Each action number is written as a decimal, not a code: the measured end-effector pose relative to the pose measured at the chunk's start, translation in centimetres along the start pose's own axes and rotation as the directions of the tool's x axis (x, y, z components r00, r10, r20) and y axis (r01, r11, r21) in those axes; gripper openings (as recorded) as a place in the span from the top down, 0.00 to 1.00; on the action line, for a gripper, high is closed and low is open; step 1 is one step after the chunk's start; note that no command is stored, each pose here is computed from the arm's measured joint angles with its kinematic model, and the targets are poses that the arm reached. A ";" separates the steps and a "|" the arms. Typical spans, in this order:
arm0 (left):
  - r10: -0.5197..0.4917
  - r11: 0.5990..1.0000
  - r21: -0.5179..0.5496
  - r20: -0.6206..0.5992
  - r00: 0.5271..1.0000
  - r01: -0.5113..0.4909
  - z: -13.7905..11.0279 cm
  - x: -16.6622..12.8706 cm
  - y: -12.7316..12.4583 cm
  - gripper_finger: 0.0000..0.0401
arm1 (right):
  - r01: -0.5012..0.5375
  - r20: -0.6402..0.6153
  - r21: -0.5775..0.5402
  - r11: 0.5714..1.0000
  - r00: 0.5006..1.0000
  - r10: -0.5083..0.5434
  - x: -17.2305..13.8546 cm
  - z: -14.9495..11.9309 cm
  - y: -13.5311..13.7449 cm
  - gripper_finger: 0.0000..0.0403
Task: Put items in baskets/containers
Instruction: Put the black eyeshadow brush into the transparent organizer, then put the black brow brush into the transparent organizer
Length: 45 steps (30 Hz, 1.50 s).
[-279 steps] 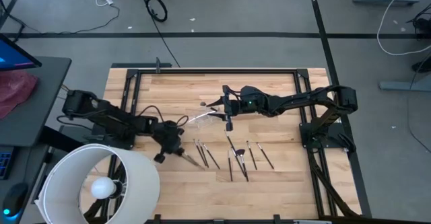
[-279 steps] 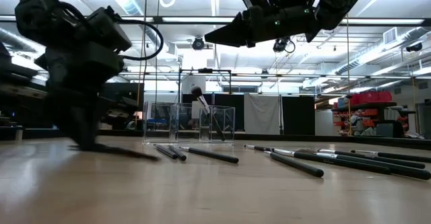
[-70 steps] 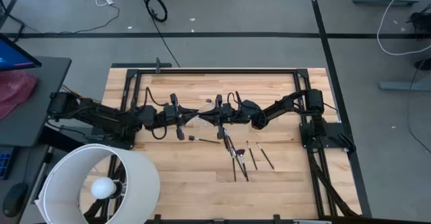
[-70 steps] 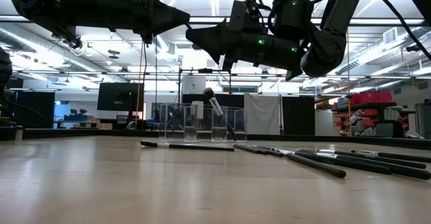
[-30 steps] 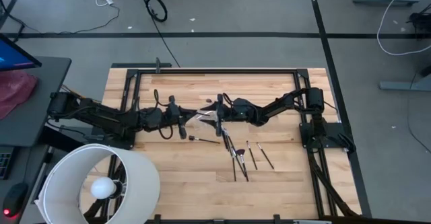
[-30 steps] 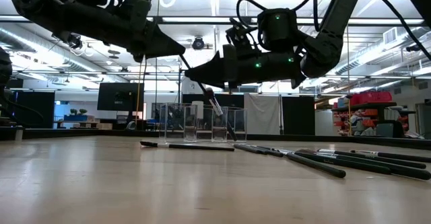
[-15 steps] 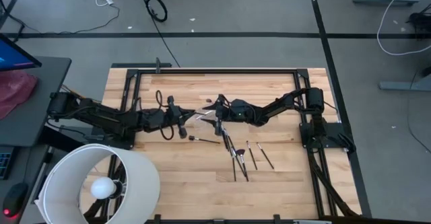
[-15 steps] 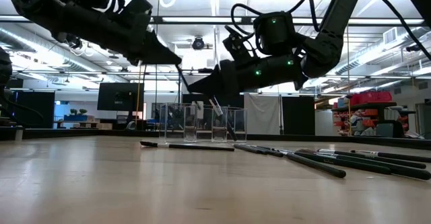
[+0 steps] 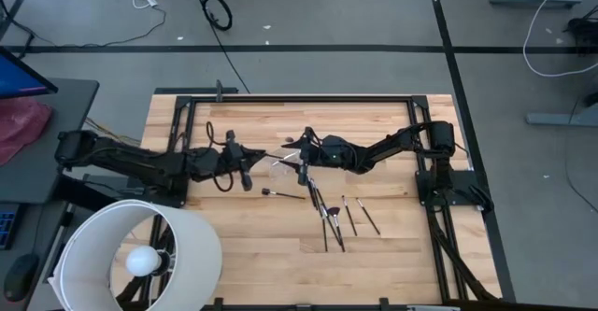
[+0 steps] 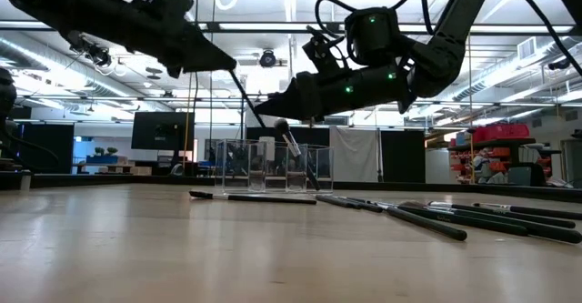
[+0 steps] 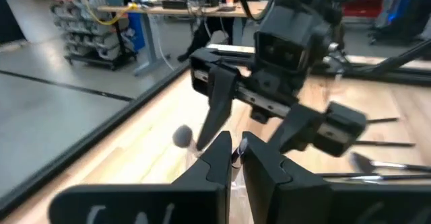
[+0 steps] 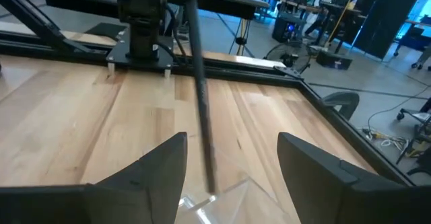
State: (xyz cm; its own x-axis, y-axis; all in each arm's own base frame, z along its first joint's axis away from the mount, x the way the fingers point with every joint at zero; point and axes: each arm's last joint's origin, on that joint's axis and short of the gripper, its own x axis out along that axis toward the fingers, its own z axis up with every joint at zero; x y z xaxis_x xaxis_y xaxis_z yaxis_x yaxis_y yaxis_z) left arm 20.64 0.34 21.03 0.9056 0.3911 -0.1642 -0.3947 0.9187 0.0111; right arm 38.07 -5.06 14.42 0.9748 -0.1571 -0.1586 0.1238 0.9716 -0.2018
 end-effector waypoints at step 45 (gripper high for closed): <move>-0.058 0.997 -0.053 -0.095 0.994 0.053 -0.9 -0.3 -0.3 0.65 | -0.264 -0.192 0.150 0.953 0.938 0.290 -0.9 -1.7 7.6 0.55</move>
State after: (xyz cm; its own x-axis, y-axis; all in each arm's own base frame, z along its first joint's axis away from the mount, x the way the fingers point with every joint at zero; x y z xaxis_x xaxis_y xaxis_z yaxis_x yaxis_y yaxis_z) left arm 20.34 -0.11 20.20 0.9082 0.3302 -0.2572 -0.3537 0.9340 -0.0501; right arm 37.83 2.14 11.39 0.9140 0.1003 -0.3931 -0.1115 0.9937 -0.0058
